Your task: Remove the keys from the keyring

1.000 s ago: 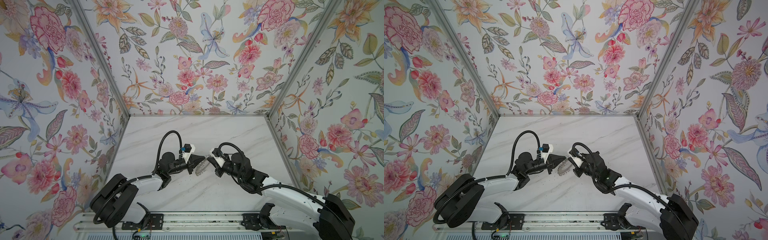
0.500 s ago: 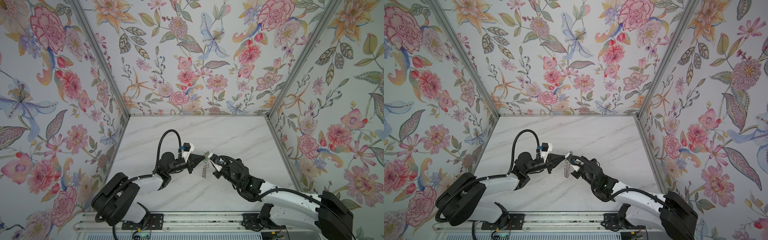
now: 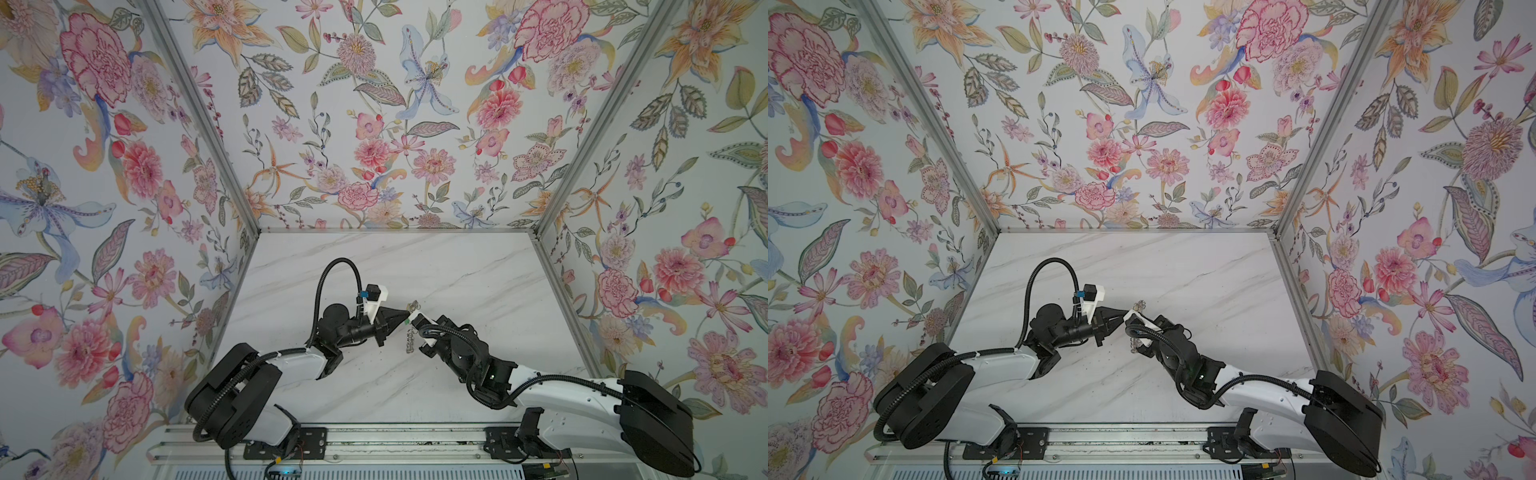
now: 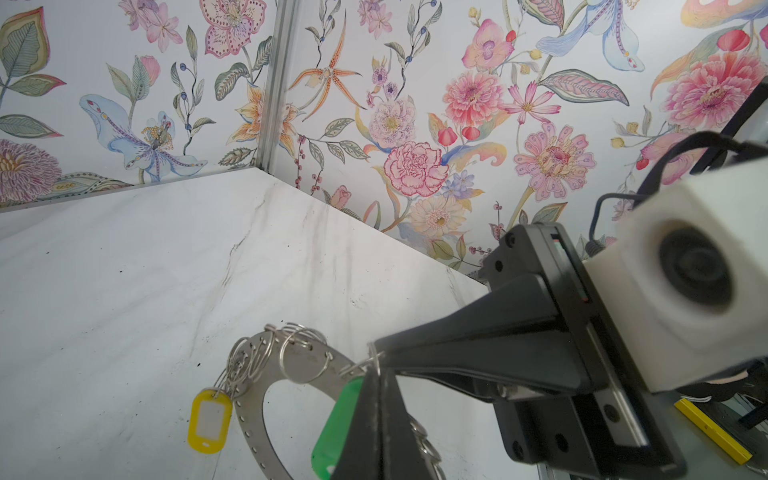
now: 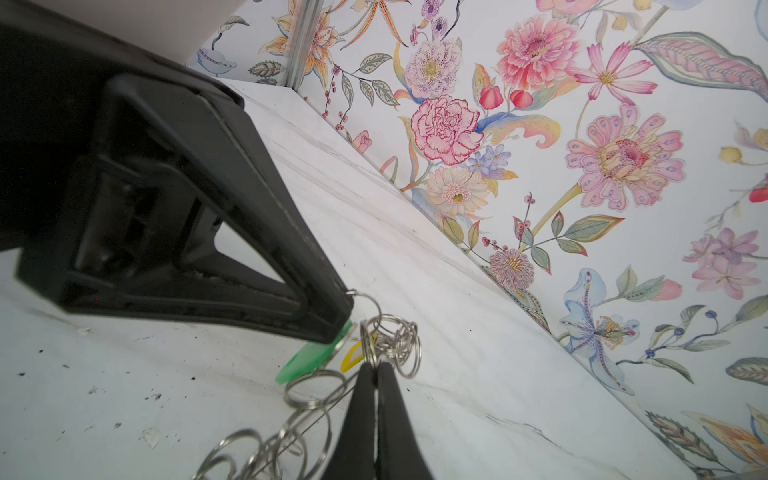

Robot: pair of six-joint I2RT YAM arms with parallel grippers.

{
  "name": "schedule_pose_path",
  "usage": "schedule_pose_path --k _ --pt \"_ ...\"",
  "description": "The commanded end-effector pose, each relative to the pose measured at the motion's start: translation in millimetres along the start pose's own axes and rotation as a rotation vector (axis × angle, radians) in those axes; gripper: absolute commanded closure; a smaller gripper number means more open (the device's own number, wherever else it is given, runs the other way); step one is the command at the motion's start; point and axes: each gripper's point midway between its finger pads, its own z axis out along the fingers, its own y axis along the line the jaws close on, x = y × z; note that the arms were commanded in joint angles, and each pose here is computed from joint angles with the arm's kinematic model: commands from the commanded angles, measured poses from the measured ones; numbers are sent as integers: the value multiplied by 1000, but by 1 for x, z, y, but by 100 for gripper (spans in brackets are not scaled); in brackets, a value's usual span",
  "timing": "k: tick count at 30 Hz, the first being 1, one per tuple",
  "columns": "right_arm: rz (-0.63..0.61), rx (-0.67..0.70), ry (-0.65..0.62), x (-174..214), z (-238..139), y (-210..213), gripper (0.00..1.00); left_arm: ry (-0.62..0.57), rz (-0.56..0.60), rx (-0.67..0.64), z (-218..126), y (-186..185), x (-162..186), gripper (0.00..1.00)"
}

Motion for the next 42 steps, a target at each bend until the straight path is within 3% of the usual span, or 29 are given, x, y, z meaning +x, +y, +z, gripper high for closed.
schedule_pose_path --k 1,23,42 --pt "-38 136 30 10 -3 -22 100 -78 37 43 0 -7 -29 100" --pt "15 254 -39 5 -14 -35 100 -75 -97 57 5 1 -34 100" --pt "179 351 -167 -8 -21 -62 100 -173 -413 233 6 9 -29 100"
